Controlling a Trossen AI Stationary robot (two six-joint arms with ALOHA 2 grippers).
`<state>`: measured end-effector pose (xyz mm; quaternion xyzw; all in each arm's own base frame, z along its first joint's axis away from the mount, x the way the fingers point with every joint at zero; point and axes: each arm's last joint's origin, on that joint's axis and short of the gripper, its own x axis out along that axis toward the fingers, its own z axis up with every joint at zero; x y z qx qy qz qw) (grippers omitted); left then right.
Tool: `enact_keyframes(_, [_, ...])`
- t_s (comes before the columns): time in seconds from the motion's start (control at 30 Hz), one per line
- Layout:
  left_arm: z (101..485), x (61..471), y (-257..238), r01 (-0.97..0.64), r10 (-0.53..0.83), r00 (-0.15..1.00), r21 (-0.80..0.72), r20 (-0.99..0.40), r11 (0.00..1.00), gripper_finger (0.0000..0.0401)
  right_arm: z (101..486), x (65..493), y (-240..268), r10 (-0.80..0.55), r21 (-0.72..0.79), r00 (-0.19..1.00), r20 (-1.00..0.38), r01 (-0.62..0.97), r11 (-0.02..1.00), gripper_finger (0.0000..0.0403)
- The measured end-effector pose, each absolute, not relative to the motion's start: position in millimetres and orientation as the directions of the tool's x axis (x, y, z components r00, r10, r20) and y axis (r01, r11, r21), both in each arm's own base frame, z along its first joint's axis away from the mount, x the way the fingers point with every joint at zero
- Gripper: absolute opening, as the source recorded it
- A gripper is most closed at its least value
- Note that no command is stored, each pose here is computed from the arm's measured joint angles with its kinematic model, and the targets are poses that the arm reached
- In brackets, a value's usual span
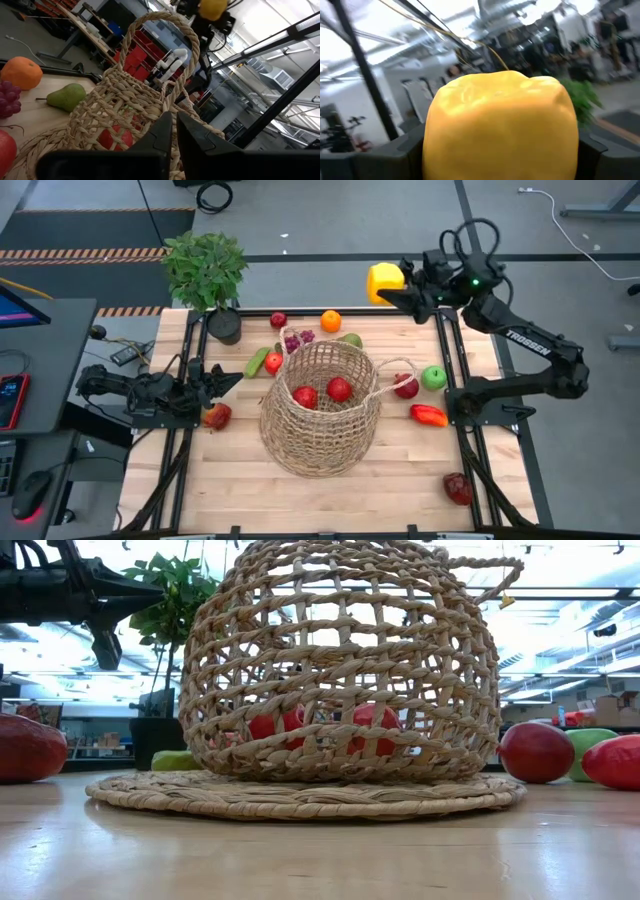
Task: Build produce basket
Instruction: Put the yellow bell pepper into the brown basket
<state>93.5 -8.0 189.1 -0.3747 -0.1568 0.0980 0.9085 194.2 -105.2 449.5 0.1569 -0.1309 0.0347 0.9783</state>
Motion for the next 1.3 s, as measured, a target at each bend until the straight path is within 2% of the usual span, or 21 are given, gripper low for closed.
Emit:
enact_keyframes(0.27, [189, 94, -8, -0.061, 0.296, 0.932, -0.712, 0.211, 0.7, 0.0032, 459, 202, -91, 0.144, 0.25, 0.921, 0.362, -0.245, 0.937, 0.0309])
enact_keyframes(0.47, [189, 94, -8, -0.061, 0.296, 0.932, -0.712, 0.211, 0.7, 0.0031, 459, 205, -86, 0.172, 0.243, 0.911, 0.374, -0.275, 0.93, 0.0309])
enact_keyframes(1.3, [189, 94, -8, -0.061, 0.296, 0.932, -0.712, 0.212, 0.7, 0.0034, 457, 209, -86, 0.171, 0.253, 0.914, 0.368, -0.276, 0.927, 0.0309])
